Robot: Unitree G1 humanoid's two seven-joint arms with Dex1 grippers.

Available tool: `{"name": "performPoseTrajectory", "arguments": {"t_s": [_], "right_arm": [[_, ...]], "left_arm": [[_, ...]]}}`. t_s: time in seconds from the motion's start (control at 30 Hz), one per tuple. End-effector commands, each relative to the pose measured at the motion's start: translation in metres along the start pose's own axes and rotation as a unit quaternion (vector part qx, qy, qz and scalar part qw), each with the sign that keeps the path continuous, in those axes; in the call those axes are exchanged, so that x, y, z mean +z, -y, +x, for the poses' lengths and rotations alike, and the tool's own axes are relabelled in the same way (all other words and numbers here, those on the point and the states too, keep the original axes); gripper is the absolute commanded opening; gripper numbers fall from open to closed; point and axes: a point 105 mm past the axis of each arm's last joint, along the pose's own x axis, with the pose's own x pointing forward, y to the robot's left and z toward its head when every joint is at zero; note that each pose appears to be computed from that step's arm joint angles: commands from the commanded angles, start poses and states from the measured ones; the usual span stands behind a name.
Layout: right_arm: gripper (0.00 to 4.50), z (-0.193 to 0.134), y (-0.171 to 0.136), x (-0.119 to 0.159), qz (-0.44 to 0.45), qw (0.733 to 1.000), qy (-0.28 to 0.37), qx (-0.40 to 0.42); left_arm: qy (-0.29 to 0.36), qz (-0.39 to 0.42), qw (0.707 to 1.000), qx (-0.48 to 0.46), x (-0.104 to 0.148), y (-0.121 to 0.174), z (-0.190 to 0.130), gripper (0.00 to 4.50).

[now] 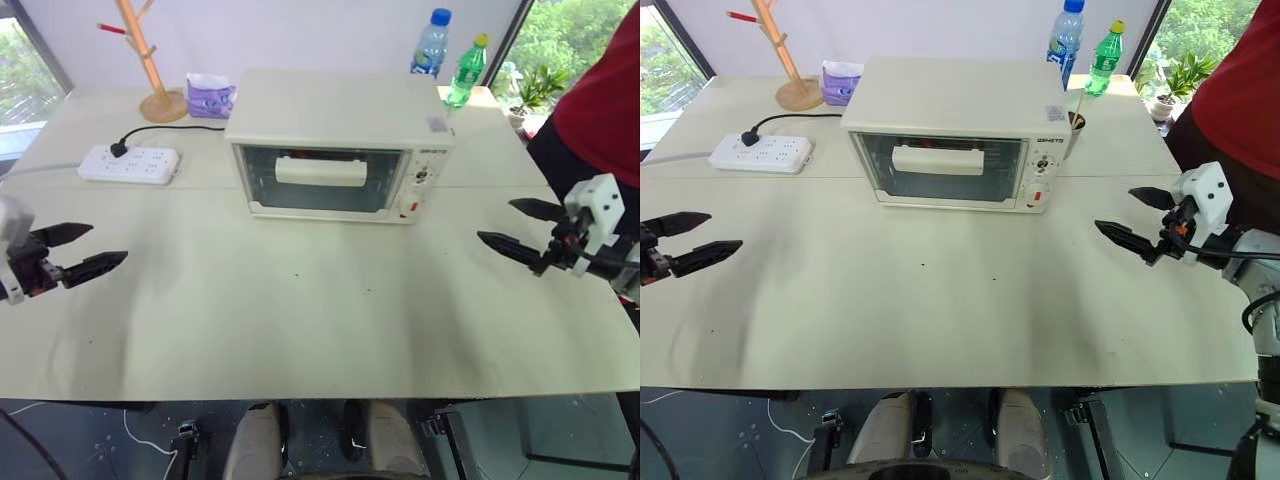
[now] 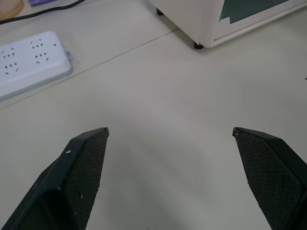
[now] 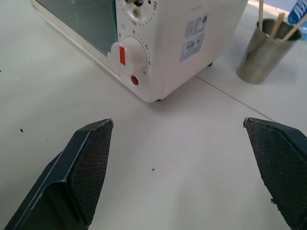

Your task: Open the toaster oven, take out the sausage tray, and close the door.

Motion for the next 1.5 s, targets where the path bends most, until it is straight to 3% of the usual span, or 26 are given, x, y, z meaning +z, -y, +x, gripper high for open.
{"name": "performPoseTrajectory", "arguments": {"t_s": [0.03,0.37,0.6,0.93,1.17,1.5], "right_arm": [[4.50,-0.004,0.004,0.013,-0.026,1.000,0.011,-0.004],[4.50,-0.002,0.000,0.013,-0.014,1.000,0.007,0.003],[4.50,0.009,-0.015,0.025,-0.017,0.999,0.022,0.029],[4.50,0.062,-0.061,0.062,-0.025,0.987,0.068,0.144],[4.50,0.094,-0.087,0.067,-0.014,0.978,0.082,0.190],[4.50,0.130,-0.102,0.079,-0.010,0.973,0.109,0.204]], "left_arm": [[0.016,0.026,1.000,0.001,0.010,0.002,-0.004,4.40],[0.039,0.018,0.999,0.031,0.022,-0.009,-0.004,4.40],[0.066,0.028,0.997,-0.032,0.050,0.016,0.014,4.40],[0.088,0.057,0.968,-0.229,0.092,0.083,0.061,4.40],[0.107,0.079,0.950,-0.282,0.110,0.096,0.084,4.40],[0.110,0.084,0.947,-0.289,0.110,0.095,0.083,4.40]]}}
